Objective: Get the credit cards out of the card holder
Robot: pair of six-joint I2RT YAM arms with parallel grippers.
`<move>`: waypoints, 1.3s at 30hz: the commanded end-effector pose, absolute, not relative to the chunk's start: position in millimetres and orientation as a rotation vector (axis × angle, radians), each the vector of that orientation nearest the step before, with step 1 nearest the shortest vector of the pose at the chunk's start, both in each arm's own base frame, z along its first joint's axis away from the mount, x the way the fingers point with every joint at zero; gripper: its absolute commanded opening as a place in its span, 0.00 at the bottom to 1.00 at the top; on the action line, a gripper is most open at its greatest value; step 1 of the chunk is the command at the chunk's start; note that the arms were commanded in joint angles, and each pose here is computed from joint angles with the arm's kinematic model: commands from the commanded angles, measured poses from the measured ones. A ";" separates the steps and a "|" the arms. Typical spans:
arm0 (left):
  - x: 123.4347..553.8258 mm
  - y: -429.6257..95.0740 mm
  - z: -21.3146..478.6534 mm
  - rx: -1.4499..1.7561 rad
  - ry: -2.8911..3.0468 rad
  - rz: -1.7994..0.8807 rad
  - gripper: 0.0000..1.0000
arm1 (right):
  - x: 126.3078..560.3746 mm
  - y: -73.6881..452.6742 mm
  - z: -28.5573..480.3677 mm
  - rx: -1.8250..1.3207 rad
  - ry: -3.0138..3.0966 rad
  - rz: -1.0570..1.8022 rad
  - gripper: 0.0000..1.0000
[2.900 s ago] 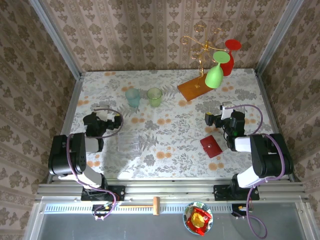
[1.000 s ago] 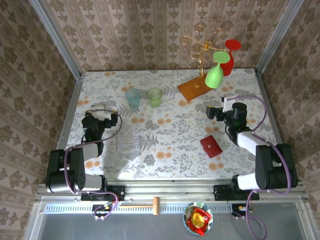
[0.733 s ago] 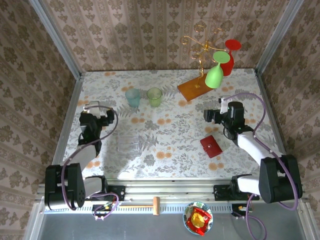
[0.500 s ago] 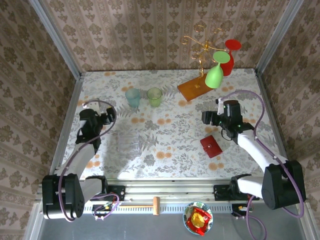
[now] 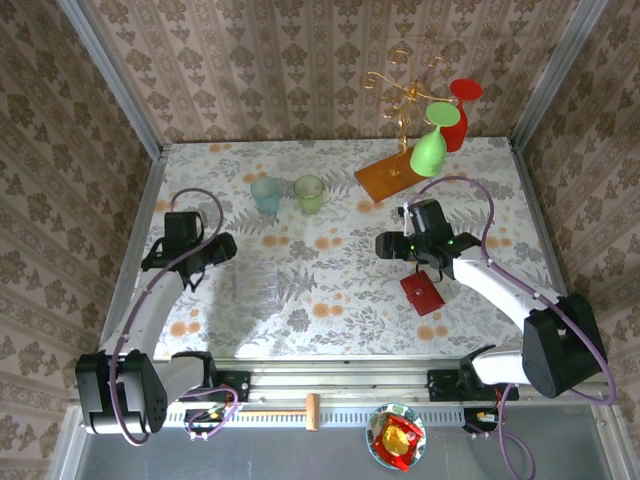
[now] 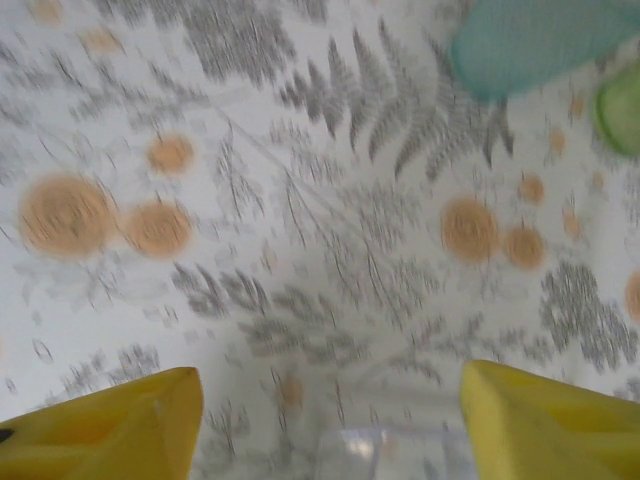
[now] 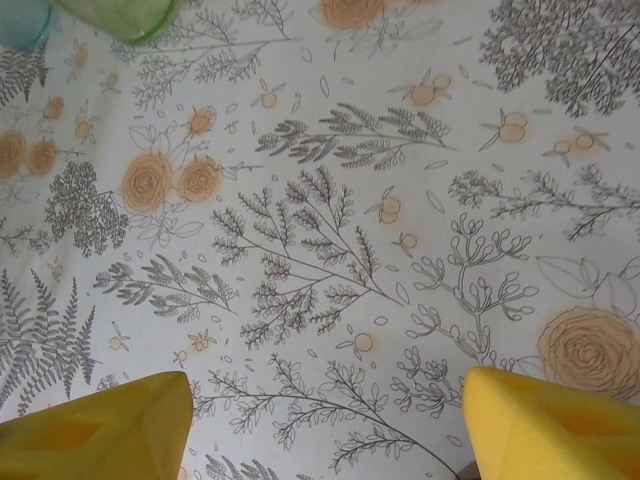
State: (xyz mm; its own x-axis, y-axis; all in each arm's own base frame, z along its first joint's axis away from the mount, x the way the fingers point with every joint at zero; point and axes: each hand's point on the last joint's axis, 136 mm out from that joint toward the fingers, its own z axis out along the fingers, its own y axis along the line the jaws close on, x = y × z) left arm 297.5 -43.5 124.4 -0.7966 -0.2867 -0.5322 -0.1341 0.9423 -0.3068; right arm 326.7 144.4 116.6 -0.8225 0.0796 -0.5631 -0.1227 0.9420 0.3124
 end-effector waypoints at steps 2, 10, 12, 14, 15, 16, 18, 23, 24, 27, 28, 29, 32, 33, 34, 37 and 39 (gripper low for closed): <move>266.1 -68.6 115.2 -0.305 2.680 -0.464 0.58 | 328.8 149.9 122.6 -0.014 2.502 0.488 0.74; 265.5 -73.9 105.2 -0.192 2.803 -0.386 0.36 | 327.9 146.2 119.6 -0.021 2.510 0.456 0.76; 268.8 -74.8 104.3 -0.174 2.815 -0.384 0.33 | 326.7 145.7 120.2 -0.019 2.506 0.458 0.76; 271.2 -76.6 103.8 -0.145 2.817 -0.390 0.32 | 325.5 143.9 119.7 -0.017 2.503 0.450 0.77; 271.7 -76.4 102.8 -0.136 2.822 -0.386 0.32 | 324.9 142.9 119.7 -0.015 2.502 0.444 0.77; 272.0 -75.7 102.1 -0.128 2.828 -0.379 0.32 | 324.2 142.1 119.5 -0.016 2.501 0.439 0.77; 271.4 -76.2 99.7 -0.120 2.848 -0.376 0.30 | 322.6 140.5 119.1 -0.013 2.503 0.435 0.78; 267.5 -80.6 90.2 -0.114 2.879 -0.398 0.27 | 319.5 136.5 119.8 -0.006 2.495 0.418 0.79; 267.1 -81.1 88.8 -0.109 2.884 -0.398 0.27 | 319.0 136.2 120.5 -0.006 2.492 0.417 0.79; 264.5 -80.2 82.2 -0.102 2.910 -0.375 0.25 | 318.7 135.0 121.6 -0.001 2.487 0.413 0.79; 264.5 -79.1 80.9 -0.103 2.916 -0.363 0.24 | 319.1 135.0 121.6 0.002 2.486 0.414 0.79; 263.9 -78.6 79.2 -0.100 2.922 -0.354 0.23 | 318.8 135.1 121.4 0.001 2.487 0.415 0.79; 262.4 -78.7 76.0 -0.093 2.936 -0.348 0.21 | 317.9 134.9 118.4 0.002 2.494 0.412 0.79; 262.2 -78.5 75.7 -0.093 2.937 -0.346 0.21 | 317.9 134.7 118.0 0.003 2.495 0.411 0.79; 261.2 -78.3 74.7 -0.092 2.940 -0.342 0.20 | 317.8 134.5 117.6 0.006 2.496 0.411 0.79; 259.2 -77.6 71.3 -0.088 2.951 -0.327 0.18 | 317.4 134.1 116.4 0.008 2.498 0.410 0.79; 258.8 -77.6 68.5 -0.086 2.959 -0.322 0.16 | 317.2 133.9 116.4 0.008 2.497 0.409 0.79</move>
